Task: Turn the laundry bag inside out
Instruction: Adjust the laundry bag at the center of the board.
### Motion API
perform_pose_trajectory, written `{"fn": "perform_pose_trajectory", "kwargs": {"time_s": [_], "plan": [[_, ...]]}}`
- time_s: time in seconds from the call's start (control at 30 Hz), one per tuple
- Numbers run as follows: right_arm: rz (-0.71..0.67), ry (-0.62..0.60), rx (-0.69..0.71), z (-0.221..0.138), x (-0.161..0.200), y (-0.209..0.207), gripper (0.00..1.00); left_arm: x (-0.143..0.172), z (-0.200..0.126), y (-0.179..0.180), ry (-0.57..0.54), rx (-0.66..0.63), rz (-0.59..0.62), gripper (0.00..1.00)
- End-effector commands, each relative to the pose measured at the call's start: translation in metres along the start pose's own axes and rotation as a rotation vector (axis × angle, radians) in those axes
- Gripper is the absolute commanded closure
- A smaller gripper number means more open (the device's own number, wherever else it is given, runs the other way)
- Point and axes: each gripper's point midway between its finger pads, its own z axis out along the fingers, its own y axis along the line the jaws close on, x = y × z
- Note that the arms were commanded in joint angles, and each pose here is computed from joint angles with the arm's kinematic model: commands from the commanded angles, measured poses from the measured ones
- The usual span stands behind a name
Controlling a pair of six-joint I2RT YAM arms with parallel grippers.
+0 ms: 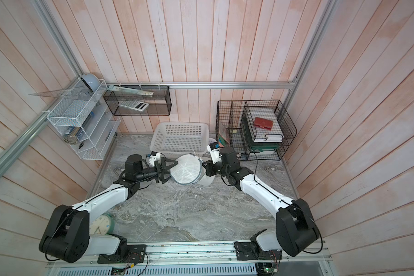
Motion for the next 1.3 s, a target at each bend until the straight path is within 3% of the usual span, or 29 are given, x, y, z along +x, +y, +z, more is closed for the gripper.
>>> {"fn": "perform_pose_trajectory", "kwargs": {"time_s": [0.0, 0.13, 0.27, 0.37, 0.6, 0.8, 0.93, 1.07, 1.27], "plan": [[-0.203, -0.028, 0.049, -0.003, 0.0, 0.004, 1.0, -0.007, -0.012, 0.008, -0.041, -0.157, 0.073, 0.0], [-0.255, -0.039, 0.058, -0.003, 0.0, 0.012, 1.0, -0.02, -0.016, 0.002, -0.087, -0.26, 0.061, 0.0], [-0.279, -0.089, 0.076, -0.007, -0.008, 0.017, 1.0, -0.03, -0.046, 0.023, -0.156, -0.533, 0.068, 0.0], [-0.276, -0.1, 0.071, -0.008, -0.011, 0.019, 1.0, -0.033, -0.065, 0.037, -0.192, -0.635, 0.077, 0.0], [-0.333, -0.133, 0.05, -0.008, -0.011, 0.029, 1.0, -0.035, -0.064, 0.031, -0.22, -0.556, -0.071, 0.0], [-0.417, -0.162, 0.062, 0.002, -0.003, 0.041, 1.0, -0.017, -0.036, 0.012, -0.155, -0.496, -0.261, 0.16], [-0.458, -0.168, 0.069, 0.012, 0.002, 0.051, 1.0, -0.002, -0.02, 0.008, -0.122, -0.44, -0.406, 0.2], [-0.529, -0.182, 0.074, 0.022, 0.009, 0.065, 1.0, 0.004, -0.011, -0.003, -0.123, -0.377, -0.47, 0.2], [-0.59, -0.19, 0.082, 0.033, 0.019, 0.076, 1.0, 0.016, -0.005, 0.0, -0.097, -0.381, -0.547, 0.23]]}}
